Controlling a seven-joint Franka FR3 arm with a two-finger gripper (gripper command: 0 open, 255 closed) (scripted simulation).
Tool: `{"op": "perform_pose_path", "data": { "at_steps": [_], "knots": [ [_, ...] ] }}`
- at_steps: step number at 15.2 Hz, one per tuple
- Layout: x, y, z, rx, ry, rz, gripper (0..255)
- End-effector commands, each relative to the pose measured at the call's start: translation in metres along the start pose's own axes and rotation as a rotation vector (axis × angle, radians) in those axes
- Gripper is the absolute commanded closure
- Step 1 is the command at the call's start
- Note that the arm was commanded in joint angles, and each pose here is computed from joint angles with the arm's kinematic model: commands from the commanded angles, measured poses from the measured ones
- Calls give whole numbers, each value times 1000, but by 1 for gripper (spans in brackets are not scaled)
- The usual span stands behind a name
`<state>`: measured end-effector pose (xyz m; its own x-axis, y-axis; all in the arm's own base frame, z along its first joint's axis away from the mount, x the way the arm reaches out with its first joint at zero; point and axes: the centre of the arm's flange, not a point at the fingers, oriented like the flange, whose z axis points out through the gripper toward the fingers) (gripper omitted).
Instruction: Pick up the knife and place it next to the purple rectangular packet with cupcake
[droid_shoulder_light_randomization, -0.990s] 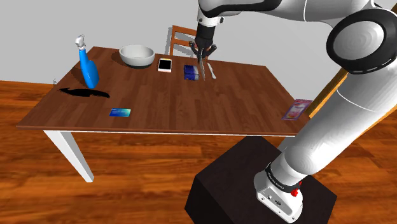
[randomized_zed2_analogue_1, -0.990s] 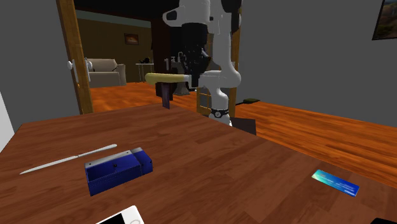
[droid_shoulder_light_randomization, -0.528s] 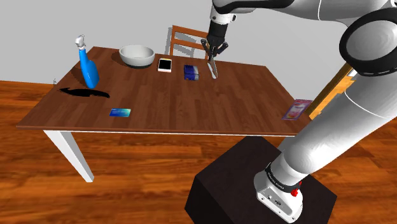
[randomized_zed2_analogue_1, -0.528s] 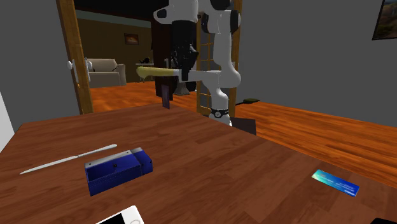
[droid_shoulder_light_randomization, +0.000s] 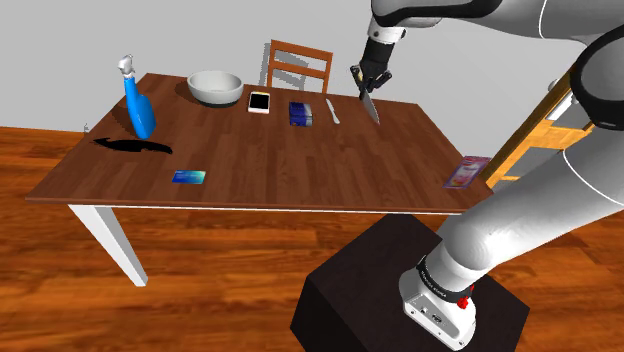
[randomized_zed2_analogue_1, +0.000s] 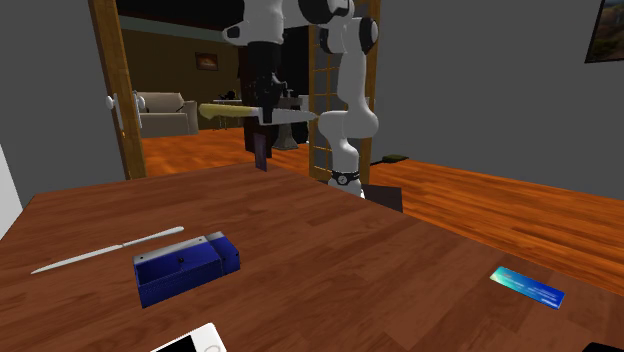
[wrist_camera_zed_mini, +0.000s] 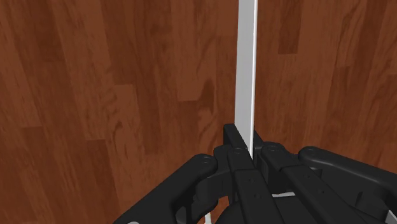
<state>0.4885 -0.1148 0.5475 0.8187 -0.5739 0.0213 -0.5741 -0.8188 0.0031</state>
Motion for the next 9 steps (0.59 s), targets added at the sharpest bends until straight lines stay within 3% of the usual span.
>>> {"op": "perform_pose_path", "data": {
  "at_steps": [1,9],
  "knots": [
    [1,27,1,1,0,-1,255],
    [3,132,1,1,0,-1,255]
  ]
}}
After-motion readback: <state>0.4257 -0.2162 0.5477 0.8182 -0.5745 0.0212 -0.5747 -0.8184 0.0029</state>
